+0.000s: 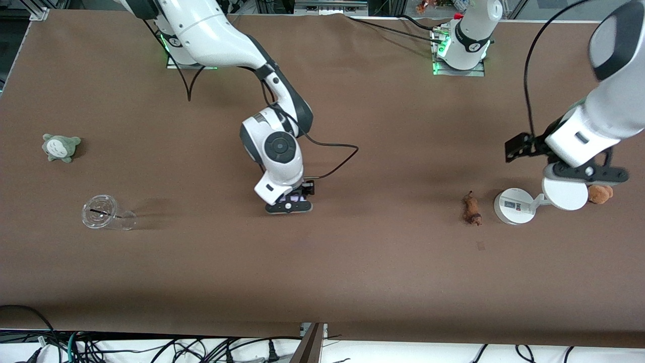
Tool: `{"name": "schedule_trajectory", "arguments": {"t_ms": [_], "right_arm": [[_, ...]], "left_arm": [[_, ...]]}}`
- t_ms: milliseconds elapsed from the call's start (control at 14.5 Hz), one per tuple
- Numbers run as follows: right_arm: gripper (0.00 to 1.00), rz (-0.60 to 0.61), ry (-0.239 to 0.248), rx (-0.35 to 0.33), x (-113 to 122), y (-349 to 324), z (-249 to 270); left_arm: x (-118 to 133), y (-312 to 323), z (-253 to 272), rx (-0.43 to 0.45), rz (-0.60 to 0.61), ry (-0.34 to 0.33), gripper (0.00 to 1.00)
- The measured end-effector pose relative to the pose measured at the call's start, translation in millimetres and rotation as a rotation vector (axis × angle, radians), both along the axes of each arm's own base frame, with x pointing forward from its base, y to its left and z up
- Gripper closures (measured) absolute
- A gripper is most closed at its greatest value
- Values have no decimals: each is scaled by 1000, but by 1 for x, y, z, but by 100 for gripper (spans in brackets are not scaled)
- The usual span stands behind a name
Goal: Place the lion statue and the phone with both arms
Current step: 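Raise the left gripper away while the right gripper carries the phone, then lower the phone beside the glass cup and open the right gripper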
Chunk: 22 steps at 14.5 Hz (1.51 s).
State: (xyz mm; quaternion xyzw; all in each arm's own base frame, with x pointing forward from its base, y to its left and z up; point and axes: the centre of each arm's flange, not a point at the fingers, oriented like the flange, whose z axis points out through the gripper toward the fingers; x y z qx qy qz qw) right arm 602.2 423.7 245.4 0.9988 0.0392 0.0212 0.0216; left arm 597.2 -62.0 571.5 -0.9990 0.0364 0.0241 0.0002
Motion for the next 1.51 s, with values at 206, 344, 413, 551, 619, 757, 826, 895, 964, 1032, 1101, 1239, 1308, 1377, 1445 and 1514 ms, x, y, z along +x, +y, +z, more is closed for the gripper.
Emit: {"name": "schedule_trajectory", "arguments": {"t_ms": [206, 344, 413, 551, 619, 757, 826, 895, 964, 1032, 1101, 1239, 1308, 1377, 1445, 1514], "right_arm": [[16, 19, 23, -3, 24, -45, 31], [16, 15, 49, 12, 43, -88, 41], [16, 14, 62, 21, 51, -113, 44], [16, 26, 97, 39, 59, -164, 41], [16, 22, 119, 58, 60, -186, 37], [16, 11, 147, 80, 58, -214, 30], [16, 9, 154, 81, 56, -221, 28], [16, 11, 161, 79, 54, -228, 25], [16, 18, 165, 75, 53, -238, 23], [16, 28, 167, 67, 53, -252, 21], [16, 32, 169, 59, 53, -268, 20], [16, 35, 171, 47, 50, -301, 20], [16, 40, 169, 41, 48, -314, 20], [16, 47, 161, 35, 46, -327, 18], [16, 51, 153, 29, 45, -339, 15], [16, 49, 143, 24, 44, -348, 10]], "left_arm": [[-12, 1, 47, 3, 3, -21, 0], [-12, 4, 58, 1, 8, -36, 0], [-12, 6, 58, 2, 12, -37, 0], [-11, 8, 56, 2, 14, -33, 0], [-10, 7, 55, 1, 13, -31, 0], [-10, 6, 54, 1, 11, -29, 0], [-10, 6, 54, 1, 11, -30, 0], [-10, 5, 54, 0, 10, -29, 0], [-10, 5, 54, 0, 9, -29, 0], [-10, 4, 54, 1, 7, -25, 0], [-12, 4, 54, 3, 7, -13, 0], [-20, 10, 65, 11, 19, -10, 0], [-27, 14, 72, 18, 29, -9, 0], [-34, 19, 79, 25, 40, -10, 0], [-41, 23, 84, 31, 50, -13, 0], [-47, 27, 87, 36, 58, -15, 0]]}}
